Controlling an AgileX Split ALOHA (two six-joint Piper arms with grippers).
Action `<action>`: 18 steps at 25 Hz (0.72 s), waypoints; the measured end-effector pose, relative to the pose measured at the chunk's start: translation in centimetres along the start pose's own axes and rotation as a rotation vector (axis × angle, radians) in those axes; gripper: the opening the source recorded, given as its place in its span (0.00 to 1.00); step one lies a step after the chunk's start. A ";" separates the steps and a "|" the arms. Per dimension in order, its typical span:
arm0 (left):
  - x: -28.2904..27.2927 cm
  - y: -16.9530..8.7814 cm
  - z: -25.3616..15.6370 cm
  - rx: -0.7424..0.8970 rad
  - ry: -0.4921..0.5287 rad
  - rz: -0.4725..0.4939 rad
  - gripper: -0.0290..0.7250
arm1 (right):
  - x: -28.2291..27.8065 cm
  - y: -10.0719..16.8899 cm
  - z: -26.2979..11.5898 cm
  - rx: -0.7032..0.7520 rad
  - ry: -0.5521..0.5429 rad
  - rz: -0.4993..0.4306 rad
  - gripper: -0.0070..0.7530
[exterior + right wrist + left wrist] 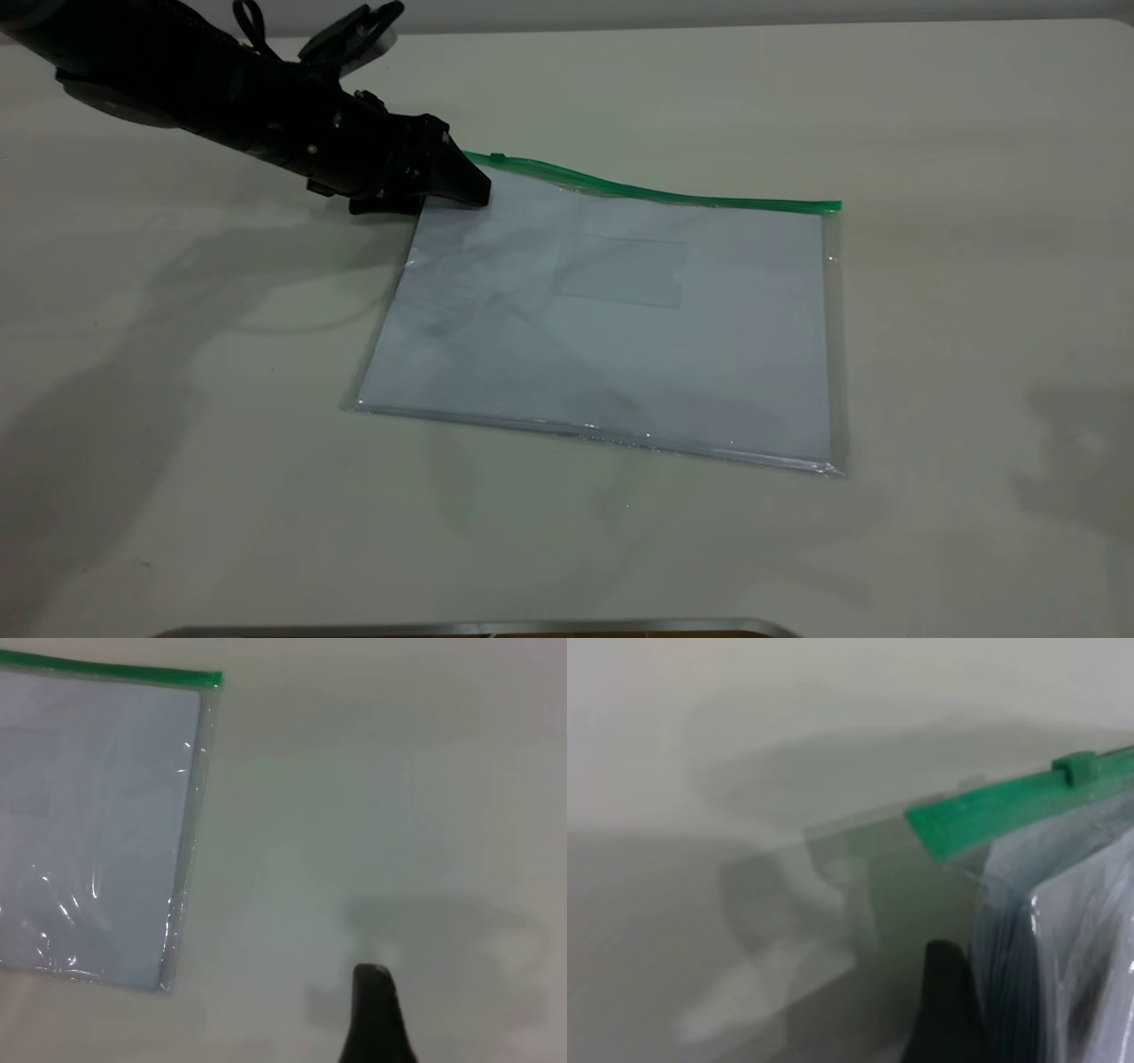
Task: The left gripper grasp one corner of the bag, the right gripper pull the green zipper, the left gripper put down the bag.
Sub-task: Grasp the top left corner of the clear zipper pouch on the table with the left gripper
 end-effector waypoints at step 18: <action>-0.4 -2.3 -0.6 0.454 0.021 -0.116 0.11 | 0.0 1.3 0.5 -0.122 -0.028 0.069 0.77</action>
Point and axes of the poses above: a point on each arm's last joint axis where the gripper is mounted, x pointing out along that axis toward the gripper, y along the wrist's bending axis when the last joint is at zero, z = x × y, the point moved 10 cm from there along x, pointing out along that axis toward the gripper, and after that the axes turned 7 degrees about -x, right-handed, at the moved point
